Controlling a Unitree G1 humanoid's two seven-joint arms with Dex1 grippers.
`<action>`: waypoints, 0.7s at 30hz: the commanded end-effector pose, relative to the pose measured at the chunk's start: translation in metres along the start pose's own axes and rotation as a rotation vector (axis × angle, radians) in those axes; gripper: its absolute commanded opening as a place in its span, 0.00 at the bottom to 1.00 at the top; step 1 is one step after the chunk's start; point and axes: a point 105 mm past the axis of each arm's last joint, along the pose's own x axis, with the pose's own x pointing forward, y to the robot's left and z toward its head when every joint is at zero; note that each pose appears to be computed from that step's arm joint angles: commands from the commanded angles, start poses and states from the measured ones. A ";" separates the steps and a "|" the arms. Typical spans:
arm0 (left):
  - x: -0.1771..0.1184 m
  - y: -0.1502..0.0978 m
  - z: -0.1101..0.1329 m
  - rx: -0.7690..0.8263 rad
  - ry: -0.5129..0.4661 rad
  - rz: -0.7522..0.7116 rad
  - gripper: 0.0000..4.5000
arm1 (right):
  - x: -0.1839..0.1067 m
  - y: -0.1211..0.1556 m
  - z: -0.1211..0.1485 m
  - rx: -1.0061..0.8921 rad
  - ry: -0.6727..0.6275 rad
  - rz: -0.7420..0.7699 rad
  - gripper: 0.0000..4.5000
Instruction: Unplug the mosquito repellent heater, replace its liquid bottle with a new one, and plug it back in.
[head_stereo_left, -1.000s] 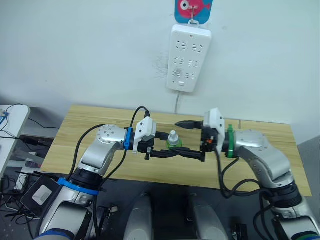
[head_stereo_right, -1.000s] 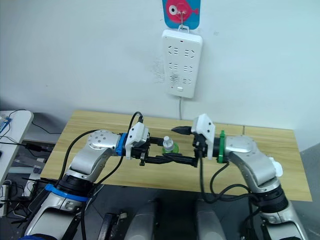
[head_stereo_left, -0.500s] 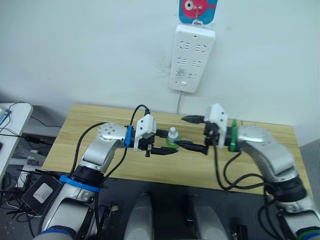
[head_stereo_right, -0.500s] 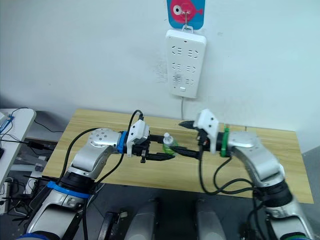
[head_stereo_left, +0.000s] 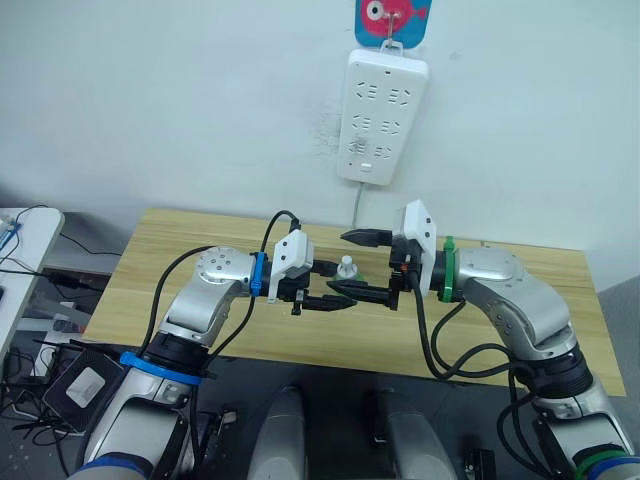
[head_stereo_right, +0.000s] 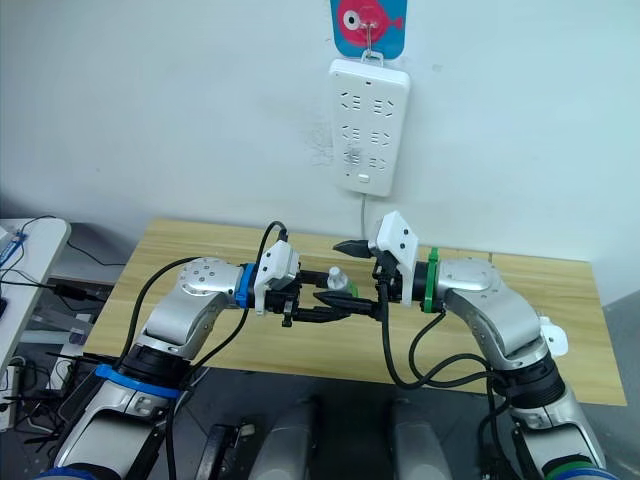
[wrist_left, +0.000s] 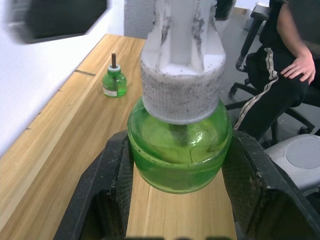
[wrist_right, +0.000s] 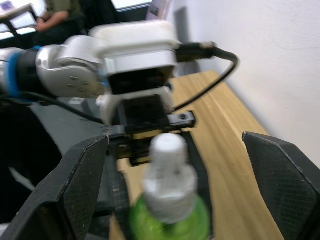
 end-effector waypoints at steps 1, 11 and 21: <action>-0.001 0.000 0.013 0.052 -0.027 0.002 0.49 | -0.003 -0.003 0.006 -0.061 -0.008 -0.017 0.99; -0.002 -0.001 0.012 0.043 -0.026 0.006 0.49 | -0.051 -0.014 0.006 -0.045 0.071 -0.048 0.99; 0.001 0.001 0.013 0.049 -0.030 -0.006 0.49 | -0.035 -0.002 0.021 0.054 -0.019 0.000 0.99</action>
